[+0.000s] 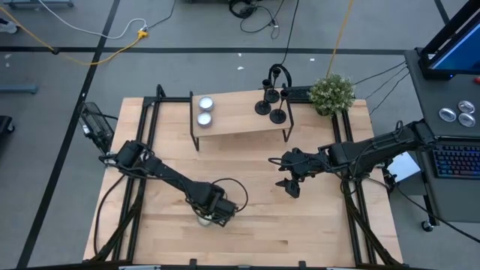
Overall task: Pick & Place candle stick holders
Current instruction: Put the blue candle on the shelf
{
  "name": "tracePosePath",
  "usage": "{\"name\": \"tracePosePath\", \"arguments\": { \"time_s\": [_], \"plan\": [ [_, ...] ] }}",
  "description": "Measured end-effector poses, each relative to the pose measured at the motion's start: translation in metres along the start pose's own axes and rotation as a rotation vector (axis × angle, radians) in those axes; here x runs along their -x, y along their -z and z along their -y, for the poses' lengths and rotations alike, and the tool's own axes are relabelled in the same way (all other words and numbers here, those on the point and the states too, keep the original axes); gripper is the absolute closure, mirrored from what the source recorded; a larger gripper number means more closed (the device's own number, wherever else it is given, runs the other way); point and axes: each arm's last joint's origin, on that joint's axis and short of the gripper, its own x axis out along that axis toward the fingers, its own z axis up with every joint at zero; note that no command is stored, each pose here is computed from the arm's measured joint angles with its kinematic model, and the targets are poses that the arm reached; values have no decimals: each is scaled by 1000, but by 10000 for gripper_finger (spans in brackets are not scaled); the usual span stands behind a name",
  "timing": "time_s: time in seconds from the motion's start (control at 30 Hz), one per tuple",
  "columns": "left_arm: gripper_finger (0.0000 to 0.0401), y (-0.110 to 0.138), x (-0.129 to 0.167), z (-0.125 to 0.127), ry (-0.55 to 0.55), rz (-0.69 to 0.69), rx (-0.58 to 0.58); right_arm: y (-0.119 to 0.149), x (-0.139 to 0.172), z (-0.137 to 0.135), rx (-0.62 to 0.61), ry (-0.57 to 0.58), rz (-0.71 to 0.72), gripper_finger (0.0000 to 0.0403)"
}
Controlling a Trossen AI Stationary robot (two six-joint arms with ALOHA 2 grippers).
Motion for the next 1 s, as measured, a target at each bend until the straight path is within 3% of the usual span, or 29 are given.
{"name": "tracePosePath", "arguments": {
  "time_s": [0.37, 0.67, 1.0],
  "plan": [
    [107, 0, 0, 1, 6, 2, -12, 0, 0, 0, 0, 0, 0, 110],
    [8, 3, 0, 3, 29, -35, -42, 0, 0, 0, 0, 0, 0, 110],
    [33, 14, -1, 1, -10, -39, -1, 0, 0, 0, -3, 0, 0, 110]
  ]
}}
